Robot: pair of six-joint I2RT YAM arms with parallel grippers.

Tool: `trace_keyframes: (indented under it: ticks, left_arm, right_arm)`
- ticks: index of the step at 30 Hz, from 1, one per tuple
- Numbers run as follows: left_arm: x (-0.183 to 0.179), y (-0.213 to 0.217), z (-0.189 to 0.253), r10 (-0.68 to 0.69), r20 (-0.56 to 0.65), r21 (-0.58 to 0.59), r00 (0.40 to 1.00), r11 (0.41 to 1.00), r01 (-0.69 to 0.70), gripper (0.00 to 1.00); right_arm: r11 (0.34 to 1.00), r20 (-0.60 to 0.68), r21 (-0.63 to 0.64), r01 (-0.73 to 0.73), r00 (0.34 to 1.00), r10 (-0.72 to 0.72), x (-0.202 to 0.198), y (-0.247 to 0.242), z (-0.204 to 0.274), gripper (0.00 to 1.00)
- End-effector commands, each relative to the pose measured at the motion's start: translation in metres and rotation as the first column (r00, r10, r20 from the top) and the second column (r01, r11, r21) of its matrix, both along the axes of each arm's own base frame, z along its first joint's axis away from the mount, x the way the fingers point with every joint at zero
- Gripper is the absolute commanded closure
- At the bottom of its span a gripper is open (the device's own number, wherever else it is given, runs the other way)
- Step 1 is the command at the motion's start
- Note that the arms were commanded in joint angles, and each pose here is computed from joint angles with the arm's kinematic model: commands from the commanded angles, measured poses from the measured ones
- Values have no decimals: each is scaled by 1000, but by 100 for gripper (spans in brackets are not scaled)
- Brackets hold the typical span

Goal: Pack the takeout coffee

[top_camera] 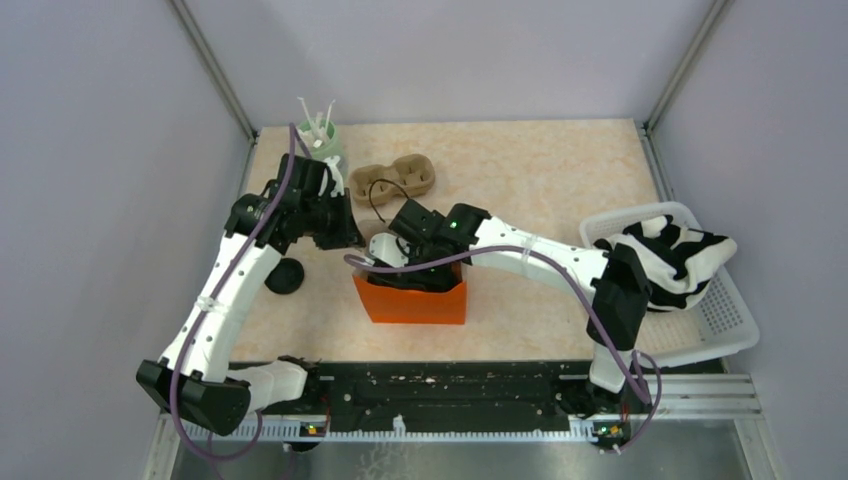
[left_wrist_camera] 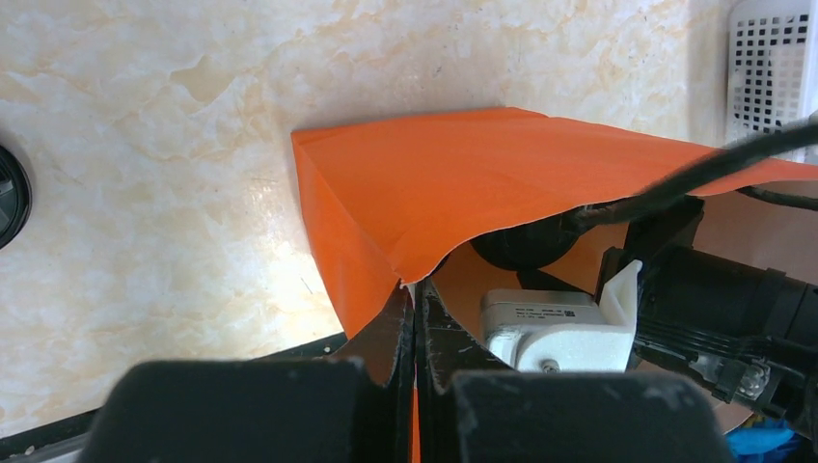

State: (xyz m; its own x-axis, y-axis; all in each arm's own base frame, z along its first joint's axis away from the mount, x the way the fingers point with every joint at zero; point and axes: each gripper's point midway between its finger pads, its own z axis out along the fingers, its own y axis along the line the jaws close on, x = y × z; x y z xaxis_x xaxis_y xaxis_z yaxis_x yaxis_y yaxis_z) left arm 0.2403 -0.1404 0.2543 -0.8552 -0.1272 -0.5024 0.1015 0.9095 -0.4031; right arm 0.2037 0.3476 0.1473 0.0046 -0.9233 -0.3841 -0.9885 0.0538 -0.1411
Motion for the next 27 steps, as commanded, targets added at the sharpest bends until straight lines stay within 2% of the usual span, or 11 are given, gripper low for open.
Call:
trace_keyframes:
  ticks: [1, 2, 3, 4, 21, 27]
  left_arm:
    - [5, -3, 7, -29, 56, -17, 998, 999, 30, 100]
    - [5, -5, 6, -35, 56, -23, 998, 999, 36, 100]
    - [5, -6, 6, -38, 57, -28, 998, 999, 40, 100]
    - [5, -7, 6, -42, 57, -33, 997, 998, 44, 100]
    - [17, -6, 9, -8, 85, -31, 996, 999, 11, 100]
    - [16, -6, 9, -8, 74, -33, 997, 999, 10, 100]
  right_arm:
    - [998, 8, 62, 26, 1000, -27, -10, 8, 32, 19]
    - [997, 15, 63, 35, 999, -36, -9, 7, 34, 16]
    - [997, 19, 65, 43, 999, -45, -9, 7, 37, 5]
    - [996, 22, 69, 48, 999, -50, -9, 7, 39, 2]
    - [975, 98, 141, 173, 977, -187, -3, -7, 102, 1]
    - [950, 136, 235, 207, 960, -243, 3, -7, 140, 1]
